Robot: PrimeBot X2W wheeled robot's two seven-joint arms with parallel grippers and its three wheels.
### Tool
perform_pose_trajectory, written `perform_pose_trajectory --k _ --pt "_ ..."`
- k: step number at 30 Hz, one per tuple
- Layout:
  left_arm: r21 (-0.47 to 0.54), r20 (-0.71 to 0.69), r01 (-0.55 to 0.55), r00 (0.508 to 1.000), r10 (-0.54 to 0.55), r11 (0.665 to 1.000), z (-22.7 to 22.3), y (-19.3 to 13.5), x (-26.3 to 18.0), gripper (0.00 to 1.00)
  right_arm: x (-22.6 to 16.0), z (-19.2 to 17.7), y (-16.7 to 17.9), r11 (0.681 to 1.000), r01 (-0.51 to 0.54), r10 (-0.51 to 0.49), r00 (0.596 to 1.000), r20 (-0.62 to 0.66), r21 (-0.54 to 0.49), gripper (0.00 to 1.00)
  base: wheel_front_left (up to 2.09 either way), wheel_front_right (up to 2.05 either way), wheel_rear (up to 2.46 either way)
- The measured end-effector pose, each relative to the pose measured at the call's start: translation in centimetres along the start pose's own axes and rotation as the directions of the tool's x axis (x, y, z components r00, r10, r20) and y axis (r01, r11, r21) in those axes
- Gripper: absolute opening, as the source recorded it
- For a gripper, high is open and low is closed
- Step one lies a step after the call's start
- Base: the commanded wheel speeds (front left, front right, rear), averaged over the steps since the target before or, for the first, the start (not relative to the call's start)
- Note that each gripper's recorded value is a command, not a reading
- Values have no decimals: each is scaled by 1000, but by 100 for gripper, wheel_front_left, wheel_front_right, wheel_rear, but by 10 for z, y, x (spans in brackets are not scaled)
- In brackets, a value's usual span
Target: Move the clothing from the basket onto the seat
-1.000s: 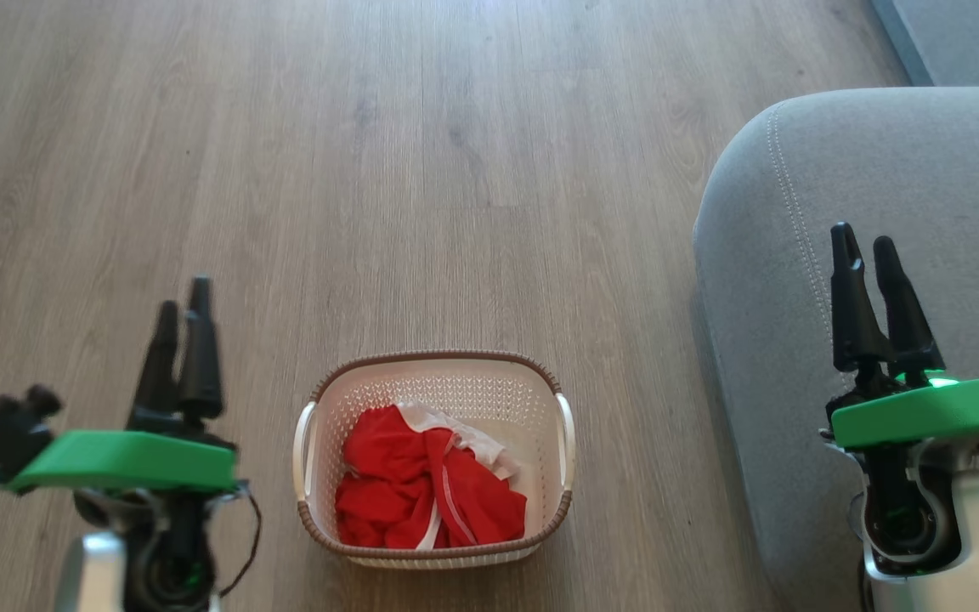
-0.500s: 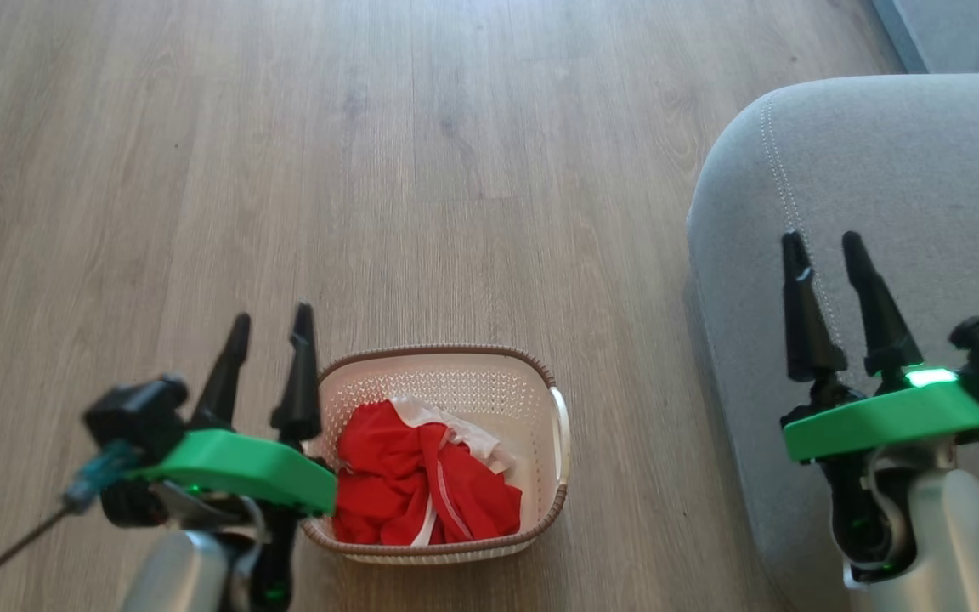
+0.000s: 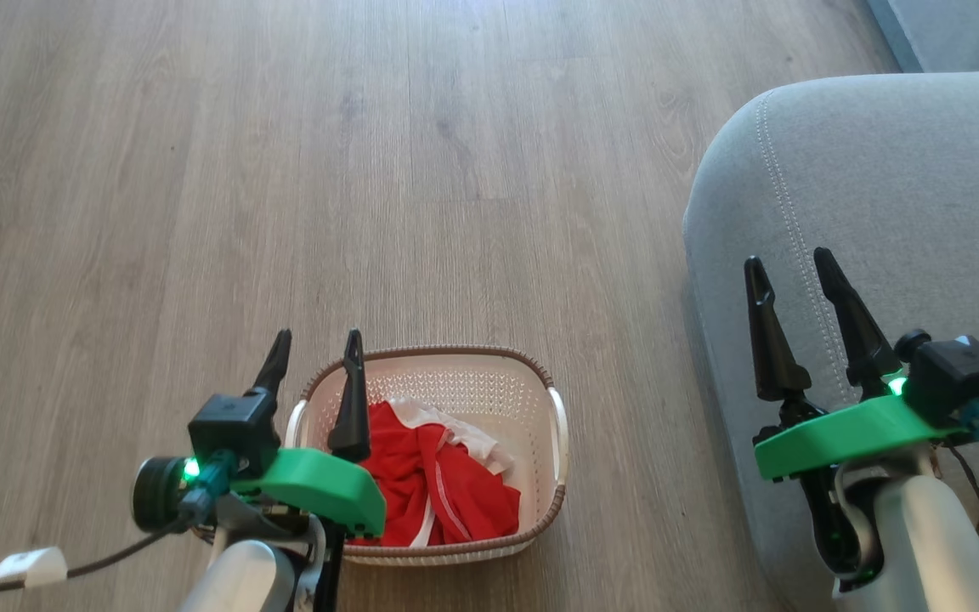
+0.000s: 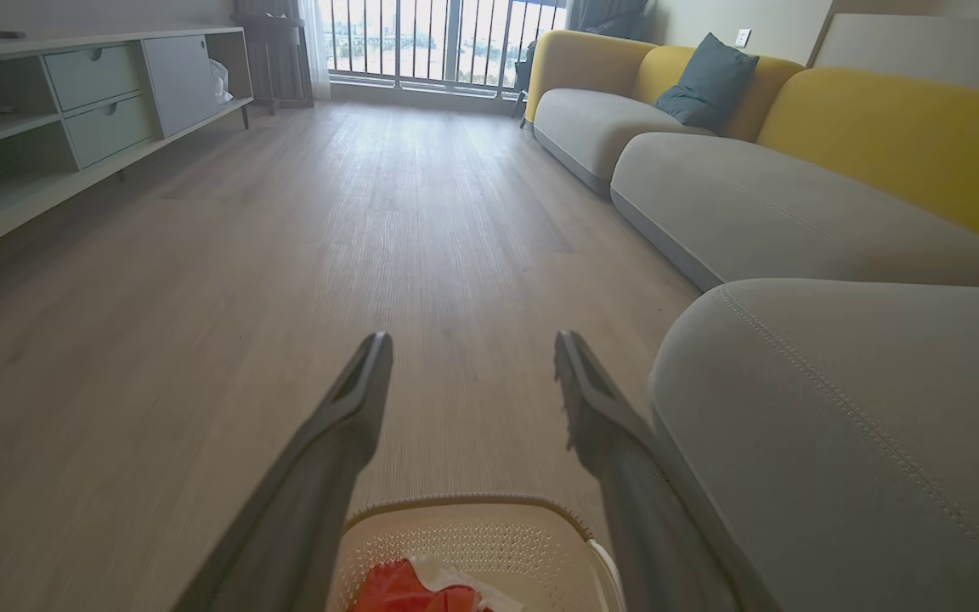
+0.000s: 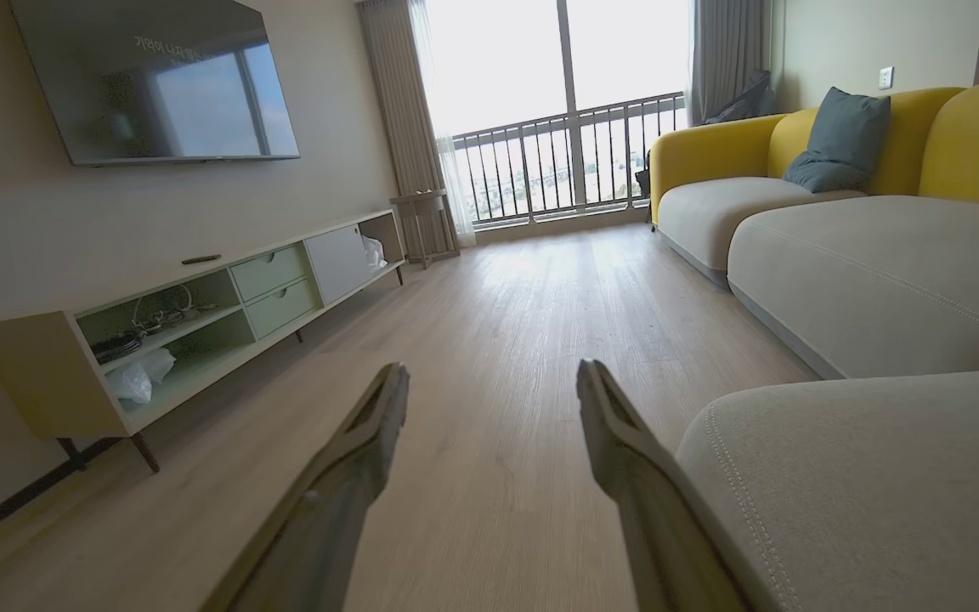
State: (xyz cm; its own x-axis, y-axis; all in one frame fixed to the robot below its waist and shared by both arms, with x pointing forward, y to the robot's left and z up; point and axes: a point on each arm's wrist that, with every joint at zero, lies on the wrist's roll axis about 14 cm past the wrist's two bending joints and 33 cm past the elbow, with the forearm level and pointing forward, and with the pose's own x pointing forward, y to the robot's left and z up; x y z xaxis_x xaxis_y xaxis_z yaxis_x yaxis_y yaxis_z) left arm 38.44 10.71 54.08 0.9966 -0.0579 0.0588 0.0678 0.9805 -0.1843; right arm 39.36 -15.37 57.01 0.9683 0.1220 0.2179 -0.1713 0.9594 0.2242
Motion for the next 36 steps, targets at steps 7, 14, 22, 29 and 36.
perform_pose_trajectory --k 7,14,22,29,36 --pt "9 24 -72 997 72 997 3 12 0 100 0 1 5 996 -23 24 1000 11 -89 100 0 0 0" --pt "32 100 -147 985 143 989 18 28 4 100 1 2 10 981 -46 50 999 18 -190 100 0 0 0" --pt "69 54 -82 995 78 994 -7 19 -5 100 -2 -9 9 957 -61 59 998 -15 -283 100 0 0 0" --pt "93 -2 -32 999 33 995 -30 19 -9 100 -4 -15 6 941 -65 59 998 -30 -331 100 0 0 0" --pt "160 30 -14 999 10 987 -25 18 -7 100 -5 -16 7 923 -75 70 997 -28 -378 100 0 0 0"
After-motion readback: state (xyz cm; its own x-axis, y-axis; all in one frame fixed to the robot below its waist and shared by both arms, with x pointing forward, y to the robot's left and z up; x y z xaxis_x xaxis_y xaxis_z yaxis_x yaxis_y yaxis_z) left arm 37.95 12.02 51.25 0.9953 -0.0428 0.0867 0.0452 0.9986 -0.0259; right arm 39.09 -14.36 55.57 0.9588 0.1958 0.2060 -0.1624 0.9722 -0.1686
